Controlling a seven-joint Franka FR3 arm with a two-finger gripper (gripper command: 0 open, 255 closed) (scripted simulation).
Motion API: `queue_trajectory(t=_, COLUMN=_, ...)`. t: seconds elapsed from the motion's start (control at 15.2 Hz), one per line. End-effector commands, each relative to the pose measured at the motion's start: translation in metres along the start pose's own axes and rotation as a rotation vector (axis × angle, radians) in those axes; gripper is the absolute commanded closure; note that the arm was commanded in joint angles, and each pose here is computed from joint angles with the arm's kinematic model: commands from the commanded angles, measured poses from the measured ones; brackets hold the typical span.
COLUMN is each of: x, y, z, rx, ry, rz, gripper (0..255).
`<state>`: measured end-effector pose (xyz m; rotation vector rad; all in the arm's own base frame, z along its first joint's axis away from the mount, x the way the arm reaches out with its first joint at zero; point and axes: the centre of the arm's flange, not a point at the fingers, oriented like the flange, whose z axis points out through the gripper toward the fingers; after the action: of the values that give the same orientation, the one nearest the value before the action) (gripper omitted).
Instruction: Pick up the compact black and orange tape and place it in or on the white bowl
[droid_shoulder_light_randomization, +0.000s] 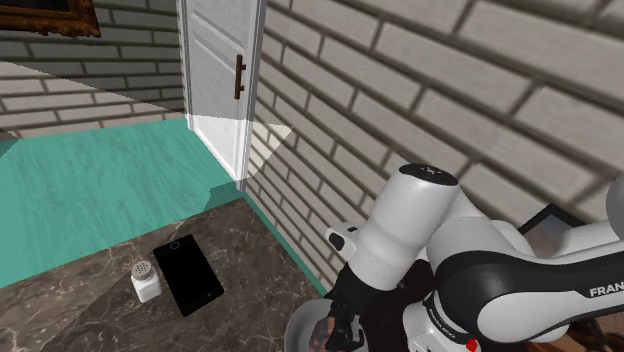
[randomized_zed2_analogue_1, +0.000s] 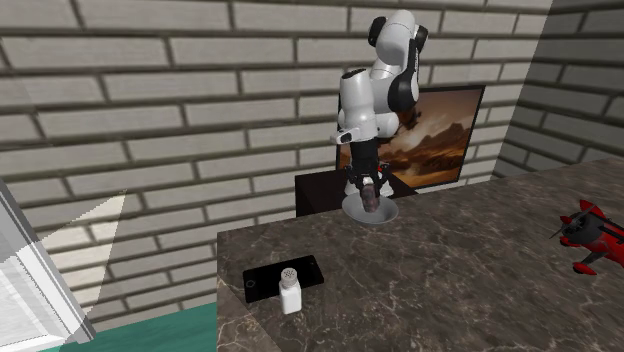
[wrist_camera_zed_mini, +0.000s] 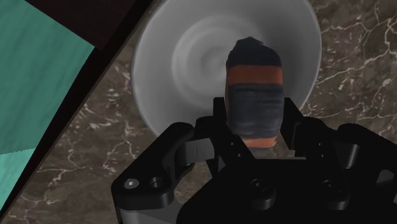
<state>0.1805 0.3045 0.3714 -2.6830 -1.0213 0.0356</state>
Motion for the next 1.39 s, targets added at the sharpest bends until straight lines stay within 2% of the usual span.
queue_trajectory(t=0.0, x=0.0, y=0.0, z=0.0, rx=0.0, ry=0.0, rz=0.0, gripper=255)
queue_trajectory(t=0.13, x=0.0, y=0.0, z=0.0, rx=0.0, ry=0.0, rz=0.0, gripper=255)
queue_trajectory(t=0.2, x=0.0, y=0.0, z=0.0, rx=0.0, ry=0.0, rz=0.0, gripper=0)
queue_trajectory(t=0.53, x=0.0, y=0.0, z=0.0, rx=0.0, ry=0.0, rz=0.0, gripper=0)
queue_trajectory(t=0.79, x=0.0, y=0.0, z=-0.05, rx=0.0, ry=0.0, rz=0.0, gripper=0)
queue_trajectory(t=1.32, x=0.0, y=0.0, z=-0.05, rx=0.0, ry=0.0, rz=0.0, gripper=0)
